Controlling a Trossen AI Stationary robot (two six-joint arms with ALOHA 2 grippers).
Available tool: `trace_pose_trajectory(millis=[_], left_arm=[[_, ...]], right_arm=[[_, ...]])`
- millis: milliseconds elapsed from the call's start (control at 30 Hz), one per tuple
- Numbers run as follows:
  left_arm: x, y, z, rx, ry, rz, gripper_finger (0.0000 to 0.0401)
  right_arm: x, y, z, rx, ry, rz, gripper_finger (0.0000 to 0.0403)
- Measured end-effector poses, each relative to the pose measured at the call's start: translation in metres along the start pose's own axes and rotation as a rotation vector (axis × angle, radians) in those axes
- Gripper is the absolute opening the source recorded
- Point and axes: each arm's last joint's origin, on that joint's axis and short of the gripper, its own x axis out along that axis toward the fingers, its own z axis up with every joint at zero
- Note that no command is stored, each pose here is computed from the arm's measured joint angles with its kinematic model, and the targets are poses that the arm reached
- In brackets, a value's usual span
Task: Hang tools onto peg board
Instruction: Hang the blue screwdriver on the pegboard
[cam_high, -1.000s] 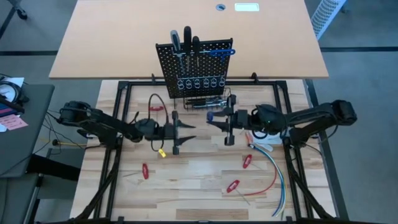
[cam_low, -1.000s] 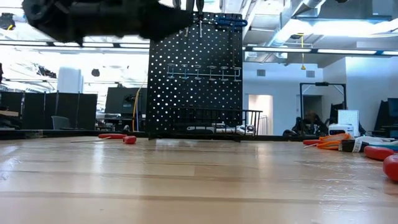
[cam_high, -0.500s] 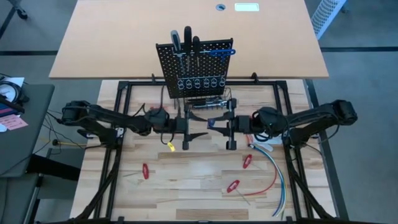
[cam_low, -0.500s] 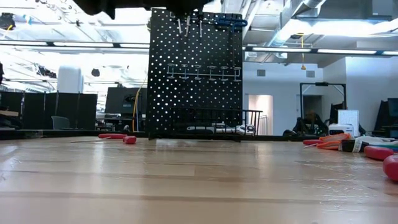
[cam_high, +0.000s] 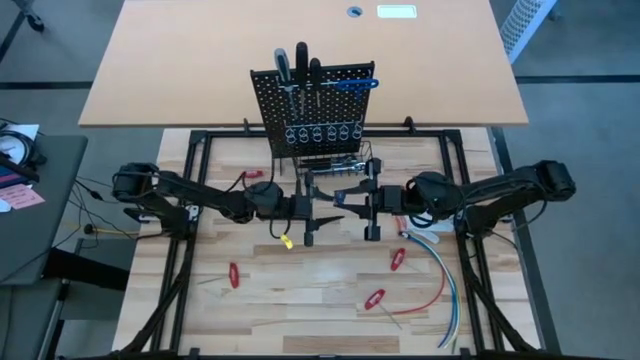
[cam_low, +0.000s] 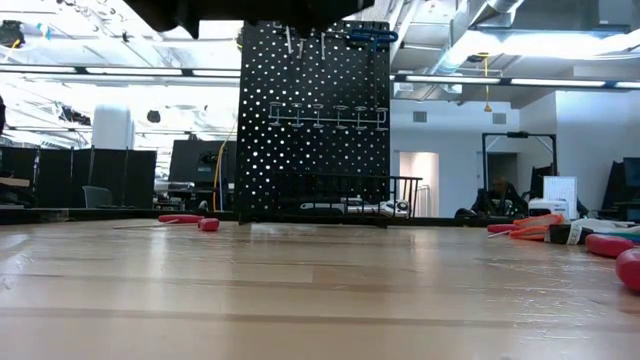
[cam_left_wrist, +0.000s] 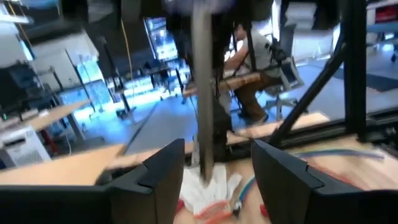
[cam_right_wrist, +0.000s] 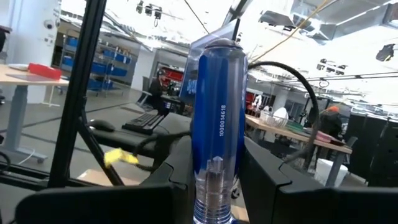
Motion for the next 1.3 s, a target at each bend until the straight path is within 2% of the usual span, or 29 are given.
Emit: trace_pose_trajectory(millis=[267, 600, 667, 767, 900, 1000, 1067, 1167, 1300], left_arm=[[-0.002, -0.001, 0.005, -0.021, -0.016, 0.001, 0.0137], [-0.004, -0.004, 0.007, -0.048, 0.004, -0.003, 0.0017], [-0.005, -0.003, 0.008, -0.068, 0.005, 0.001, 0.001], [-0.005, -0.002, 0.007, -0.092, 0.022, 0.039, 0.0007], [-0.004, 0.005, 0.008, -0.108, 0.05, 0.086, 0.0005], [0.0, 0.019, 0.014, -0.151, 0.057, 0.125, 0.0004], [0.006, 0.039, 0.024, -0.164, 0.062, 0.176, 0.0003], [0.011, 0.077, 0.044, -0.198, 0.101, 0.255, 0.0003], [0.012, 0.123, 0.061, -0.238, 0.079, 0.372, 0.0003]], right_arm=[[0.0, 0.0, -0.001, 0.002, 0.008, 0.002, 0.0086], [0.0, 0.002, -0.001, 0.022, 0.022, -0.027, 0.0086], [0.0, 0.002, -0.001, 0.027, 0.035, -0.054, 0.0087], [0.0, -0.001, -0.005, 0.031, 0.073, -0.075, 0.0112], [-0.006, -0.006, -0.003, 0.02, 0.12, -0.093, 0.0183], [-0.018, -0.013, 0.011, 0.007, 0.14, -0.106, 0.0236], [-0.03, -0.018, 0.026, -0.007, 0.135, -0.148, 0.0257], [-0.045, -0.02, 0.039, -0.008, 0.16, -0.19, 0.0267], [-0.056, -0.018, 0.047, -0.008, 0.169, -0.169, 0.0268]])
